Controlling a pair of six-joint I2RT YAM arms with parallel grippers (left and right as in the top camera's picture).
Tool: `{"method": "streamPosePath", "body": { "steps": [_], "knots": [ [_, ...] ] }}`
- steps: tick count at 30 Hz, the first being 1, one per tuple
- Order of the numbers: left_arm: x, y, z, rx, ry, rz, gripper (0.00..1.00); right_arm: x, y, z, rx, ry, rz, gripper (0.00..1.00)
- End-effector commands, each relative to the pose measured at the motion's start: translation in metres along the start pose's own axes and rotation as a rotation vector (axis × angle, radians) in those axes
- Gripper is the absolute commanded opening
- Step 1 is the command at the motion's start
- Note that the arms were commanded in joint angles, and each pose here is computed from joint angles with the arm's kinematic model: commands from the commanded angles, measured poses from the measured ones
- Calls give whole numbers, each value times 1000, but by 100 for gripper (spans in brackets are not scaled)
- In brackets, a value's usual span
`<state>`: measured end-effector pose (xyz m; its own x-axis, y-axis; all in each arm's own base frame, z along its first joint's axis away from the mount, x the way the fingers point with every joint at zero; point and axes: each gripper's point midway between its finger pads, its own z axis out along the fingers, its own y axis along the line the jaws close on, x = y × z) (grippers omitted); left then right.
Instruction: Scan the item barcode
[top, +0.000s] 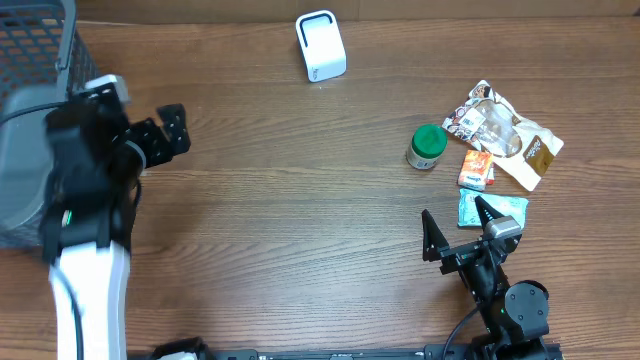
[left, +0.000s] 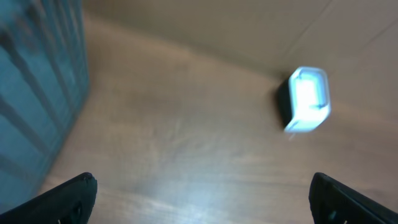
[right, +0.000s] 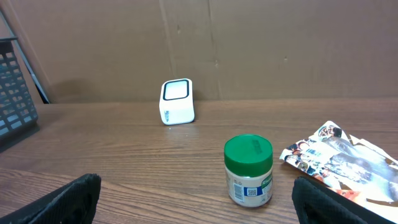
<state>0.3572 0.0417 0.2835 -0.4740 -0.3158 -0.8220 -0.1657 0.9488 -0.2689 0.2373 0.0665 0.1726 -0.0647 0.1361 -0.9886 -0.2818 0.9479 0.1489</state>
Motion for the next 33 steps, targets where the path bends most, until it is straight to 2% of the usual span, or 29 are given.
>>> {"method": "streamPosePath", "body": {
  "steps": [1,8,17,23,33],
  "knots": [
    [-18,-5,-28,5,-87,30,100,2,-4,0,18,-4,0,100],
    [-27,-20,-56,42,-160,53,100,2,-4,0,18,-4,0,100],
    [-9,-70,-83,200,-180,127,100,2,-4,0,18,-4,0,100],
    [23,-80,-94,264,-170,155,100,2,-4,0,18,-4,0,100],
    [102,-52,-83,249,-111,154,100,2,-4,0,18,-4,0,100]
  ]
}}
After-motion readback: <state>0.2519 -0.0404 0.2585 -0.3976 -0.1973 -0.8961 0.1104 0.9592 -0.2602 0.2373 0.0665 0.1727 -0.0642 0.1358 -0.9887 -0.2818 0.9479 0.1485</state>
